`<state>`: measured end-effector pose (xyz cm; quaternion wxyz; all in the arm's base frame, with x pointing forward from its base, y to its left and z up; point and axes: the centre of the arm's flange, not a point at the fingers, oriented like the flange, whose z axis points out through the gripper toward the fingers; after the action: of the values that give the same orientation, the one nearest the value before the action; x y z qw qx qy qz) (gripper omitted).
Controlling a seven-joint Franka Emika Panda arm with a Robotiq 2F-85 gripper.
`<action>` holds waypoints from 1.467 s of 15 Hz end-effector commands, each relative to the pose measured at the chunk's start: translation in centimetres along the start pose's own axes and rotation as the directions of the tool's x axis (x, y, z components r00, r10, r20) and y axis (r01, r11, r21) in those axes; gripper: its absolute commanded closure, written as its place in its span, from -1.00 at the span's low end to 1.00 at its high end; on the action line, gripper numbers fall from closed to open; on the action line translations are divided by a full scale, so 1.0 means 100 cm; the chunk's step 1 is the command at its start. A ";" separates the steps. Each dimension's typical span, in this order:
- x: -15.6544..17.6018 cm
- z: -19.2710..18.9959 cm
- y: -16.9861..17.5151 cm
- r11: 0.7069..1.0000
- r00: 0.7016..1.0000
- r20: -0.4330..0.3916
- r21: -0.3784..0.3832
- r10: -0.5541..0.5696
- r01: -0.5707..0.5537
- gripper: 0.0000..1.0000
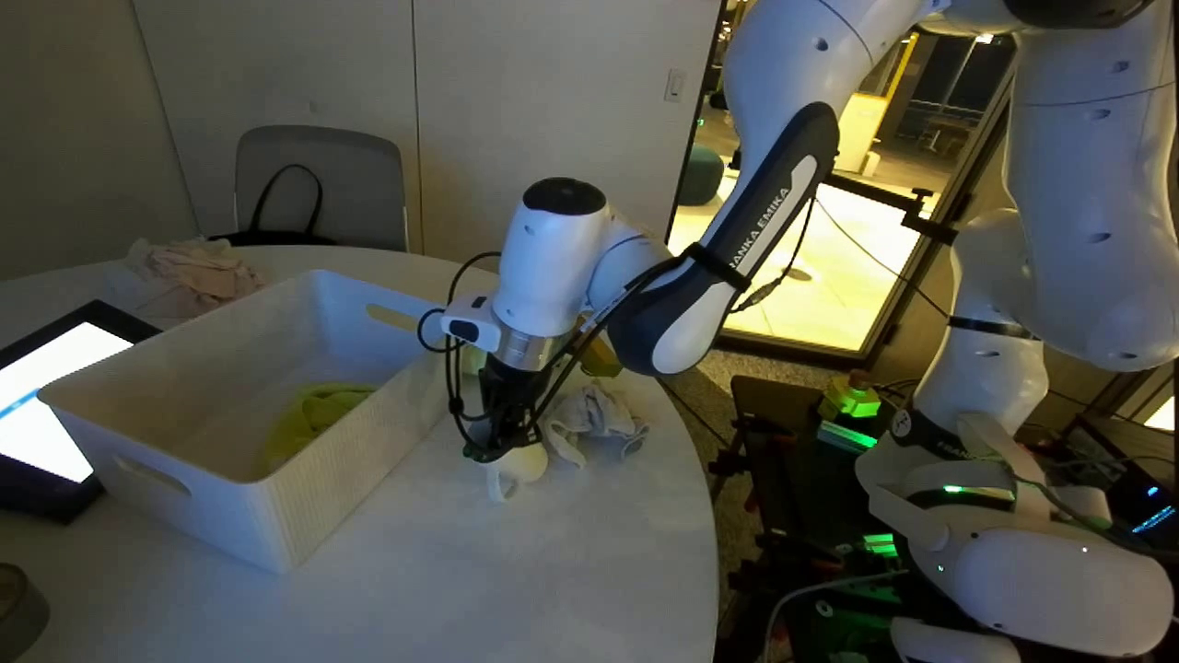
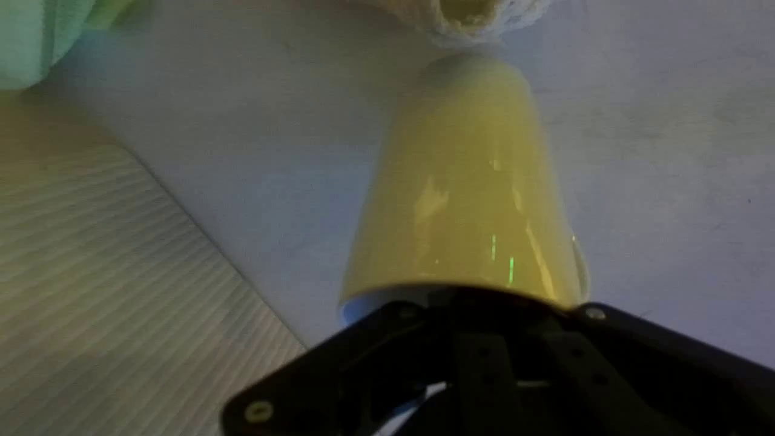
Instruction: Put the cloths in the box and put the markers in the cup
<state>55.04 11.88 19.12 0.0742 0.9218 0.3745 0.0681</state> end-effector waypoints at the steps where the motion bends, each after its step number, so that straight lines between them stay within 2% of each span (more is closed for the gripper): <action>1: -0.015 0.007 0.010 1.000 1.000 -0.007 0.008 0.020 -0.020 0.97; 15: -0.061 0.002 0.044 0.993 0.993 -0.007 0.003 0.120 -0.120 0.97; 22: -0.055 -0.017 0.045 0.994 0.994 -0.020 -0.026 0.107 -0.108 0.97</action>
<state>54.36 4.45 18.84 0.0735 0.9439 0.3151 0.0667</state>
